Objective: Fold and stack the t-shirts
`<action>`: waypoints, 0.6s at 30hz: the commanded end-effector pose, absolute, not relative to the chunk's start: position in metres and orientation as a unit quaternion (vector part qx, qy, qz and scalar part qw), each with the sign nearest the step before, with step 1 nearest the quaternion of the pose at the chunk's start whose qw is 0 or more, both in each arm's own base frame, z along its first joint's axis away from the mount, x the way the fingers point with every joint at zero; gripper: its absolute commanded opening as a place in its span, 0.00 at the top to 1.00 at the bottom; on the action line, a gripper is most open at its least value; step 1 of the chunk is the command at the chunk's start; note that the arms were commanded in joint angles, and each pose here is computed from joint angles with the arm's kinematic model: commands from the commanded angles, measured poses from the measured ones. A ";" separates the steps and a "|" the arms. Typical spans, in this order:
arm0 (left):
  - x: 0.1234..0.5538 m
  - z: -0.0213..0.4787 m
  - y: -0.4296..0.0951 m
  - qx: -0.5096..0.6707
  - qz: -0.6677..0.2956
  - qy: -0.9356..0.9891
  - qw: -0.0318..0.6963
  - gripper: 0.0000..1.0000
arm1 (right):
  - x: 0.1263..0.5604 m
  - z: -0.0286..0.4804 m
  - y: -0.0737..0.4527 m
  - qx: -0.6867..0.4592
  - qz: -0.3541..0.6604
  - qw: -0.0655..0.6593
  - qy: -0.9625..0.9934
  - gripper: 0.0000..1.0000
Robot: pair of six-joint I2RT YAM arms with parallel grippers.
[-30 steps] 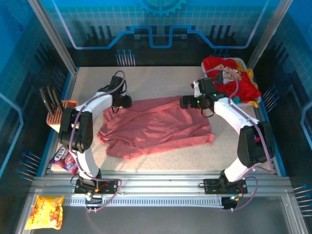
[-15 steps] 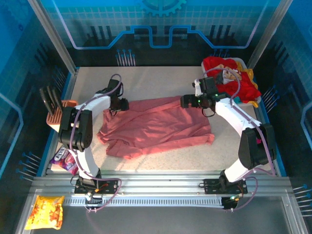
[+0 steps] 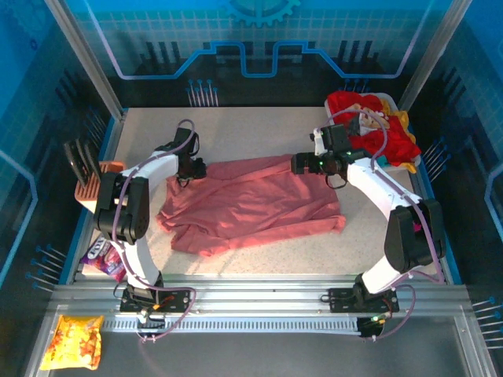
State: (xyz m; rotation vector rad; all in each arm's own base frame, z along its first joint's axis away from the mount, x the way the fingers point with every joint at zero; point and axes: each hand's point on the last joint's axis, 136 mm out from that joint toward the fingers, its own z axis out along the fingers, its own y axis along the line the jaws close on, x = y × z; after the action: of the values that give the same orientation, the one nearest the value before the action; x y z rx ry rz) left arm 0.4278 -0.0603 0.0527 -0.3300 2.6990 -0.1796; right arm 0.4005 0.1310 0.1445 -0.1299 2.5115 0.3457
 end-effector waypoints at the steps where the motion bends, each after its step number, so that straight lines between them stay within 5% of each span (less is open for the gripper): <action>1: 0.416 0.046 -0.062 -0.129 -0.068 0.972 0.185 0.75 | 0.396 0.154 0.128 -0.048 0.136 0.300 0.943 0.00; 9: 0.414 0.050 -0.065 -0.140 -0.082 0.970 0.184 0.99 | 0.396 0.157 0.126 -0.049 0.132 0.301 0.943 0.01; 18: 0.377 0.084 -0.089 -0.136 -0.095 0.967 0.192 1.00 | 0.393 0.160 0.122 -0.045 0.130 0.303 0.943 0.01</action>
State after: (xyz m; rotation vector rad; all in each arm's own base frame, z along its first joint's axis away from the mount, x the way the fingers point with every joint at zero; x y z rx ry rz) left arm 0.4017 -0.0756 0.0668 -0.3747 2.7092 -0.2316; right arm 0.3976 0.1268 0.1493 -0.1205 2.5101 0.3417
